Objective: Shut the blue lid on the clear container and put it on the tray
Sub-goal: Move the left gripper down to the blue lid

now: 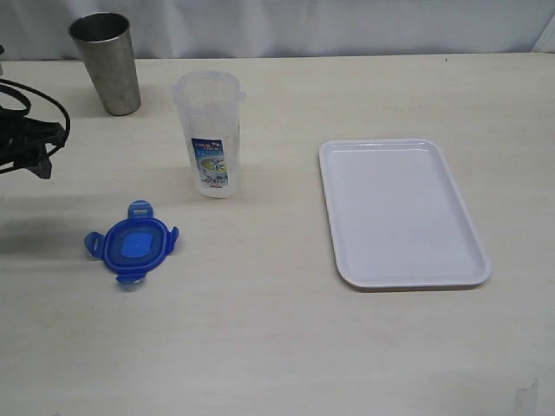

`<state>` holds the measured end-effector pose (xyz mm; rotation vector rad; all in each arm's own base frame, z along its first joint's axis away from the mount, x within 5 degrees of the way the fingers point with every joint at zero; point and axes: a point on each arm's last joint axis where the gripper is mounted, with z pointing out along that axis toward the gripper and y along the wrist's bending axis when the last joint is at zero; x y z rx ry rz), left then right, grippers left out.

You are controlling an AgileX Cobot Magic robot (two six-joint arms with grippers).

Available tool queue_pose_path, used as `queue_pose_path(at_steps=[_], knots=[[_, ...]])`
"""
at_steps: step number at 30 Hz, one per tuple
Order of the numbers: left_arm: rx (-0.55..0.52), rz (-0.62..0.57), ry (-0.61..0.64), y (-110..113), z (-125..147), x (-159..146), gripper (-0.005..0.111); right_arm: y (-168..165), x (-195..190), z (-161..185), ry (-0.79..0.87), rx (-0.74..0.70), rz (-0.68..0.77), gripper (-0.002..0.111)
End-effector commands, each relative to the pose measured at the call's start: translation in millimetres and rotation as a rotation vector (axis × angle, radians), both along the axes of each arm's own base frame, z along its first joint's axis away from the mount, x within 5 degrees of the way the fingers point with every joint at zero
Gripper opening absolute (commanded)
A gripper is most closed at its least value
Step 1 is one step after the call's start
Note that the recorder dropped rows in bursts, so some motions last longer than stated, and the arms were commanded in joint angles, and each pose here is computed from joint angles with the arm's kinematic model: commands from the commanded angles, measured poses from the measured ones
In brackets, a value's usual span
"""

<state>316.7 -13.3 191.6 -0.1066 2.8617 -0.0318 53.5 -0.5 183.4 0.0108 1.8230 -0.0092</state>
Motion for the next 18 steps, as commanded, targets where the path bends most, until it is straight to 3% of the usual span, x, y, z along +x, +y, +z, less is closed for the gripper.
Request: queue_pose_path(at_steps=[1,11,13,14,18], knots=[[-0.051,-0.016,0.005,-15.0,0.5,-0.1,0.055,-0.1,0.0,-1.2,0.003,0.004,-0.004,0.007],[-0.1,0.029,0.055,-19.2,-19.3,-15.7,0.054,-0.1,0.0,-1.2,0.003,0.004,-0.004,0.007],[-0.183,0.058,0.051,-25.8,-18.0,-14.9,0.044,-0.1,0.0,-1.2,0.003,0.004,-0.004,0.007],[-0.207,0.013,0.046,-29.5,-17.8,-15.1,0.038,-0.1,0.0,-1.2,0.003,0.004,-0.004,0.007],[-0.202,-0.058,0.117,-43.6,-27.2,-19.6,0.036,-0.1,0.0,-1.2,0.003,0.004,-0.004,0.007]])
